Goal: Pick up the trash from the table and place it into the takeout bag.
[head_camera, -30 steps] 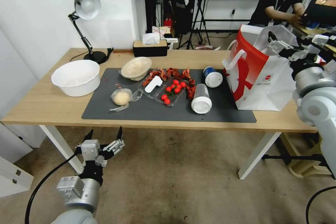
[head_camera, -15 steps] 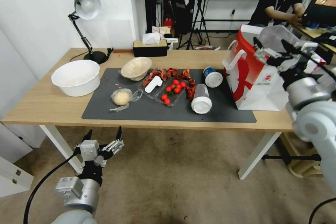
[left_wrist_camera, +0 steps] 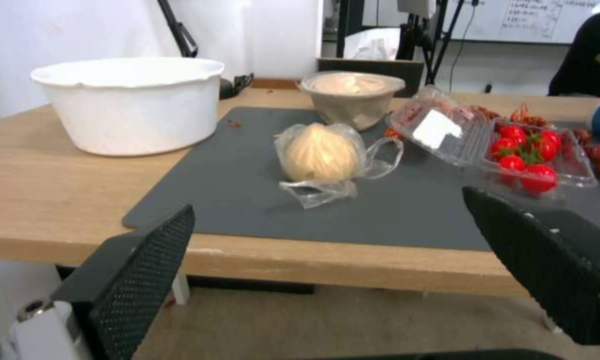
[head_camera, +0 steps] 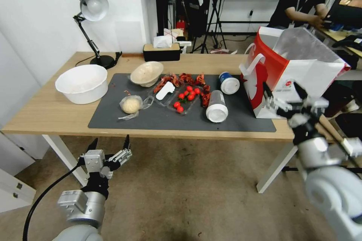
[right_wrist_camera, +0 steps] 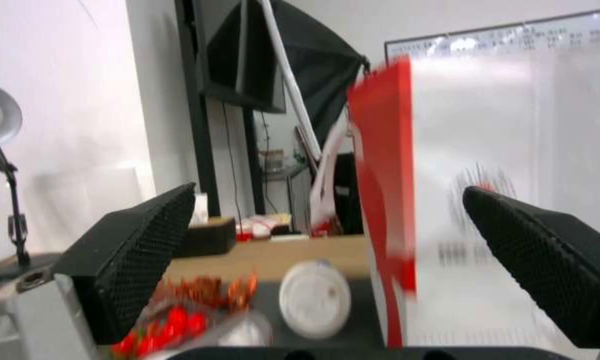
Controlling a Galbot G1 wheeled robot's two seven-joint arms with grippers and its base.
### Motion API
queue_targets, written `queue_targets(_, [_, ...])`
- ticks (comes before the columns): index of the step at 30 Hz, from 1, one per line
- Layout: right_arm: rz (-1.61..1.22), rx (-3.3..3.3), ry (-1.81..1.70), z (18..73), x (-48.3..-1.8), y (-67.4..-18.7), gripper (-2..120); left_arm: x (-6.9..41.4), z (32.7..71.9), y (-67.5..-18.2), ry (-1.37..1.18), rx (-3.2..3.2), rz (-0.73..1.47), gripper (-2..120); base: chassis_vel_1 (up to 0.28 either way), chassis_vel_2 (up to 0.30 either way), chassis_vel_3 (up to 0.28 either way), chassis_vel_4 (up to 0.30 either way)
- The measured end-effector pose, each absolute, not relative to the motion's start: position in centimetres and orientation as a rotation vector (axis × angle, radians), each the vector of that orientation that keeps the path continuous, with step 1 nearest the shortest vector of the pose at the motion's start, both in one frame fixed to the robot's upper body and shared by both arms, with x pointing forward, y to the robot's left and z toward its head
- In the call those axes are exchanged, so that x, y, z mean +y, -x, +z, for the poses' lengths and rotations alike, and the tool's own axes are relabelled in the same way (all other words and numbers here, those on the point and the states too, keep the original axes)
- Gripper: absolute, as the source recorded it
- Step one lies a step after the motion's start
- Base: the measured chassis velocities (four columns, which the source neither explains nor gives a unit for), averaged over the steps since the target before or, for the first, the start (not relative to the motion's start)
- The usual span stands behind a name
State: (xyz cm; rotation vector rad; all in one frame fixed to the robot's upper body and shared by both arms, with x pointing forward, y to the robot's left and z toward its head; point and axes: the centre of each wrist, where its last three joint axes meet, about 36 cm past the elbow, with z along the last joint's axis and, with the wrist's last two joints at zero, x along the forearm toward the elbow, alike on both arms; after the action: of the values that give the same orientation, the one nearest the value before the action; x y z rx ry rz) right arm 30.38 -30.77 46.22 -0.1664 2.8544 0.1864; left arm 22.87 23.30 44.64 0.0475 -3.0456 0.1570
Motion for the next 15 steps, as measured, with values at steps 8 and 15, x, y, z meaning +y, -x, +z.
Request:
queue_targets(8, [0.200, 2.889, 0.140, 43.4, -29.8, -28.3, 100, 23.3, 44.4, -22.9, -0.044, -3.043, 0.159, 100, 0.000, 0.000, 0.000, 0.000])
queue_targets(15, [0.185, 2.890, 0.126, 41.8, -29.5, -27.6, 100, 23.3, 44.3, -22.9, -0.041, -3.041, 0.160, 100, 0.000, 0.000, 0.000, 0.000])
